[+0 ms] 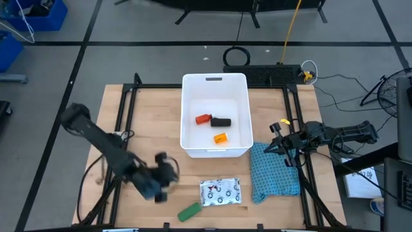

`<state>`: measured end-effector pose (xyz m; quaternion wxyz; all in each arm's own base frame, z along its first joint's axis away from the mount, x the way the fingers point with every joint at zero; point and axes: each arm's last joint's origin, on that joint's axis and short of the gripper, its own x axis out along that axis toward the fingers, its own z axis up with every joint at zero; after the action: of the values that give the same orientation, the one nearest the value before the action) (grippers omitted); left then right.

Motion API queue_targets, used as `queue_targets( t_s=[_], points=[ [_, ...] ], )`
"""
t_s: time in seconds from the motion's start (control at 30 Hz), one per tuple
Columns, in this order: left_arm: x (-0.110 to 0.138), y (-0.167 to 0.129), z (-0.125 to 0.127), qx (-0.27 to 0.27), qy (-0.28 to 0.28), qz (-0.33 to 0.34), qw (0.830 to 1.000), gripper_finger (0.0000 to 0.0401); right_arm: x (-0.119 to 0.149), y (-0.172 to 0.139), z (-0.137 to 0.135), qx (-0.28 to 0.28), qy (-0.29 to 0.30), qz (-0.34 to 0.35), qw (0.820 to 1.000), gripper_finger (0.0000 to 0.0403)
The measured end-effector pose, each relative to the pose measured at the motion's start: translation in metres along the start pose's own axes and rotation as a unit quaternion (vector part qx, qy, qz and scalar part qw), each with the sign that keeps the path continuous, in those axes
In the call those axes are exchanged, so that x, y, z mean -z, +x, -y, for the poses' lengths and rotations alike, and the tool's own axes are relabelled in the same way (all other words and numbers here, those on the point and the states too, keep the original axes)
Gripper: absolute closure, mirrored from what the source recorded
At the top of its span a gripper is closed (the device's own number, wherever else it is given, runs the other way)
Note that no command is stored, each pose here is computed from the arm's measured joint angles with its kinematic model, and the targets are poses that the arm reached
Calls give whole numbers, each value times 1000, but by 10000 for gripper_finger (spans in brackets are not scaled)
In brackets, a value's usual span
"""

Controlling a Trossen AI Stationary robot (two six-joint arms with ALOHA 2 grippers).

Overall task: Pick & place medical supplies in basket/bin
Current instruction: Put the green bandage into the white bin

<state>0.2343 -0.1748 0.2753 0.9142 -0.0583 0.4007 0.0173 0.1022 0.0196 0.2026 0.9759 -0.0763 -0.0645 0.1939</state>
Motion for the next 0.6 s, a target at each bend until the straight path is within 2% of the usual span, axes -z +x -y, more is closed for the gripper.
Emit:
queue_targets(
  t_s=[0.13, 0.23, 0.43, 0.6],
  points=[
    [-1, 29, 30, 43, 4, -67, 997, 351, 0, 0, 0, 0, -1, 0, 1000, 403],
    [-2, 48, 47, 57, 22, -98, 993, 326, 0, 0, 0, 1, -2, 0, 1000, 403],
    [-15, 71, 65, 96, 7, -124, 988, 213, -1, 0, 0, 2, -8, 4, 1000, 403],
    [-29, 89, 61, 80, -51, -125, 988, 110, -1, 0, 0, 3, -19, 5, 1000, 403]
  ],
)
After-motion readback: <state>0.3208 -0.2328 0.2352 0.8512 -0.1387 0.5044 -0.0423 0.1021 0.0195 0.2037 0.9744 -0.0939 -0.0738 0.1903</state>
